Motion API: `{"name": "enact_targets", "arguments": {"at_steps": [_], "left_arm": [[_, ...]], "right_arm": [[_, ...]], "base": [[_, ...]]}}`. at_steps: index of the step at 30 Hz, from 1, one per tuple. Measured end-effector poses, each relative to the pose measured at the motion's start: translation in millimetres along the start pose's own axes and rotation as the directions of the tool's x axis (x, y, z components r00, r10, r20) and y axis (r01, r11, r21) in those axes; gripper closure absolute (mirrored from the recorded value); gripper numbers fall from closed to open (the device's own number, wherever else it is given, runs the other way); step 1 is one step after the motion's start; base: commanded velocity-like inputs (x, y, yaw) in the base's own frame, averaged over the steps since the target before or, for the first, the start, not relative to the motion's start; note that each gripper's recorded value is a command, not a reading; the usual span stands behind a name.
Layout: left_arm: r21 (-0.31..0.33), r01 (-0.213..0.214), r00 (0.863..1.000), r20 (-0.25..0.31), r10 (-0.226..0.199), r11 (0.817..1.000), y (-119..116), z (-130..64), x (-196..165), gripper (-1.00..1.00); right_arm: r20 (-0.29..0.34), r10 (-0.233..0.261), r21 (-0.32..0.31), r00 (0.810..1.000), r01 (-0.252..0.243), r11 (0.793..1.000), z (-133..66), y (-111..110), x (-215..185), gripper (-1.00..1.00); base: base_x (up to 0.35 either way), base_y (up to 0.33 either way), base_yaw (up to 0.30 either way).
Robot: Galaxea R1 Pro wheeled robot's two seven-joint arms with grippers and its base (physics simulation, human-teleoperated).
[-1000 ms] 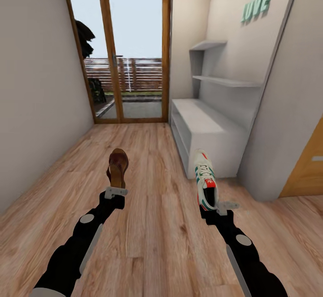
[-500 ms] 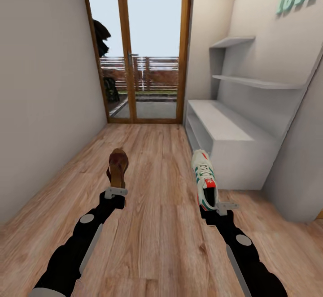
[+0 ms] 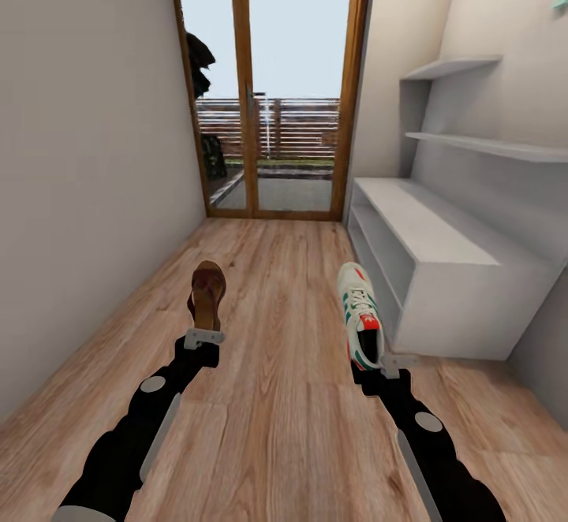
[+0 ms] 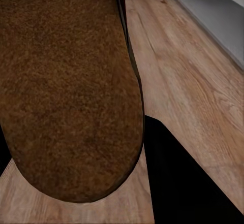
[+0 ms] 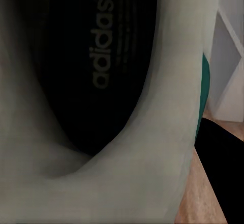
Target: Pick up the two gym shoes and the two sandals from the corridor floor and place them onto the hallstand (shoe rack) in the corridor, making sure they are on the rack and not on the floor. Arrange them so the two gym shoes are next to each other and the two sandals are next to each other.
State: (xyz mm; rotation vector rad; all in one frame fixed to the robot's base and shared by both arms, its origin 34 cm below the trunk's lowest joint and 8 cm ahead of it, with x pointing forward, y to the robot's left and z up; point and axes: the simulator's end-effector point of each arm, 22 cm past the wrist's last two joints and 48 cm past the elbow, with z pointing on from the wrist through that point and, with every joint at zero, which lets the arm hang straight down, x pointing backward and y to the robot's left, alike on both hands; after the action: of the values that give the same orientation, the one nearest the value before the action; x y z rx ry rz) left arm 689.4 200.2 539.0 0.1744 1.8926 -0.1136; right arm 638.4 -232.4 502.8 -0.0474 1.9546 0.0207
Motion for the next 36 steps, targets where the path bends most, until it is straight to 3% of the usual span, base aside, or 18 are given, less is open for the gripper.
{"name": "enact_targets", "arguments": {"at_steps": [27,36], "left_arm": [[0.0,-0.001,1.0,0.0,0.001,1.0,0.4,0.1,0.2,1.0],[0.0,-0.001,1.0,0.0,0.001,1.0,0.5,0.0,0.2,1.0]], "right_arm": [[0.0,0.0,-0.001,1.0,0.0,1.0,0.0,0.5,0.1,1.0],[0.0,0.0,-0.001,1.0,0.0,1.0,0.0,0.5,0.1,1.0]], "base": [[0.308,0.122,0.0],[0.289,0.184,-0.191]]}}
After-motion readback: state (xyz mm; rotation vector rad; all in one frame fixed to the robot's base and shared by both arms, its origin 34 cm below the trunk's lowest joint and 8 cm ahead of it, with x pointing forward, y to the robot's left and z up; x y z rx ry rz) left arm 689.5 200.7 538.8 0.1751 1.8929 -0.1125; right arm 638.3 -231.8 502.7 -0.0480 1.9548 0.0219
